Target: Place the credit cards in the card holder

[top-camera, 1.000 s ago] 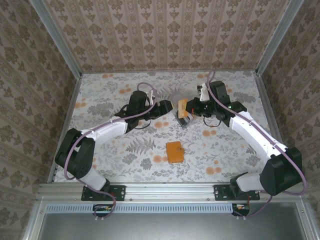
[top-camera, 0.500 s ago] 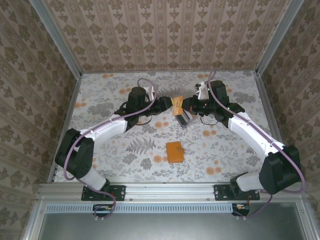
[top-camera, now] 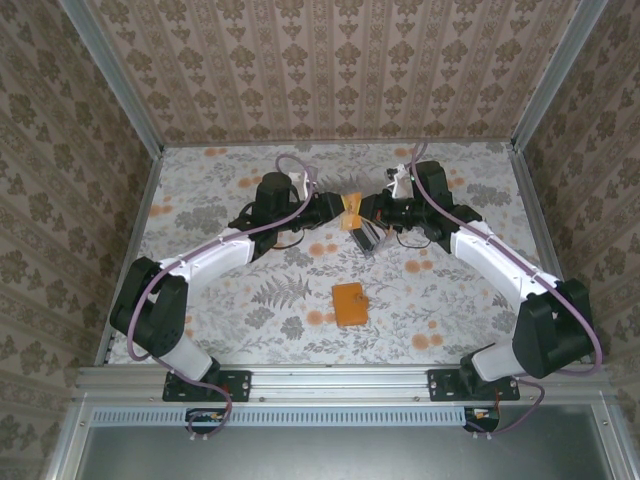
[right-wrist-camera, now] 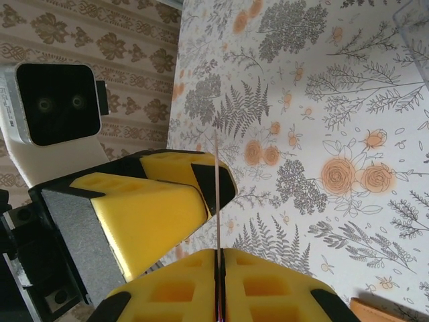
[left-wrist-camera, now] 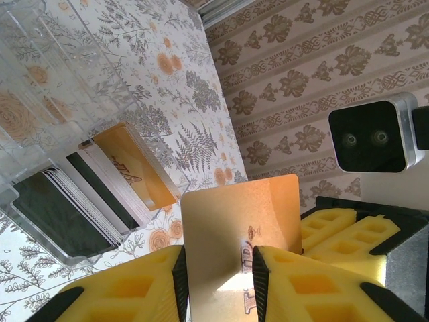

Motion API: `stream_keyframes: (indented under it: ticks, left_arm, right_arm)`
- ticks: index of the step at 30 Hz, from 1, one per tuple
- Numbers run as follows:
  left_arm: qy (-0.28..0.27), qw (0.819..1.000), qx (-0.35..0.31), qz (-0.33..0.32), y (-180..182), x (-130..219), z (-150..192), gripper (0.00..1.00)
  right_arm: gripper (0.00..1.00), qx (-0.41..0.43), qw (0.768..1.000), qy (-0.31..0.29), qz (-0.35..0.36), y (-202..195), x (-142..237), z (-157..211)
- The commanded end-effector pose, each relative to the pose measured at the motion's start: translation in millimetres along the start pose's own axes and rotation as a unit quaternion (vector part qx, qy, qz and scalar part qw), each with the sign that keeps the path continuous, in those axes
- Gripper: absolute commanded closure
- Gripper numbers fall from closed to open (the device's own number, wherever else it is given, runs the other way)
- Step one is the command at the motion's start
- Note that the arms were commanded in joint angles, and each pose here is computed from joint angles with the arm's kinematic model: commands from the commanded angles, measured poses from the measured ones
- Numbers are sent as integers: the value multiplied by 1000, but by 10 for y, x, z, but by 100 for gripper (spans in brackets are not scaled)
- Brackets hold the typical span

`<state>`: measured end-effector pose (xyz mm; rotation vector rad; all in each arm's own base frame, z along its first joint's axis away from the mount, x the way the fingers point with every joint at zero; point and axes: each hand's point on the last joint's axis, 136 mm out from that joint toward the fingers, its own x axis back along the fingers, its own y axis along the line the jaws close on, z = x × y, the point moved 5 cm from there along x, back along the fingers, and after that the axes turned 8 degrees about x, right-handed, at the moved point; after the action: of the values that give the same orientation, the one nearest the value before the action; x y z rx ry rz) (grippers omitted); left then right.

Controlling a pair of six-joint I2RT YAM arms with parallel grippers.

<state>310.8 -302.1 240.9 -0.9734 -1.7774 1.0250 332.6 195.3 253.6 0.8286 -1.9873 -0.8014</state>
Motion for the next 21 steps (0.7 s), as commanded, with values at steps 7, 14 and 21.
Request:
stream_keyframes:
  ticks: [7, 14, 21]
  left_arm:
    - [1, 999, -26, 40, -272, 25, -39, 68]
    - [0, 999, -27, 42, -288, 32, -43, 69]
    - [2, 999, -21, 42, -261, 32, -23, 69]
  right_arm:
    - [85, -4, 1000, 11, -23, 40, -25, -10]
    - [86, -7, 1000, 16, -3, -15, -33, 12]
    - [90, -9, 1000, 18, 9, -58, -42, 18]
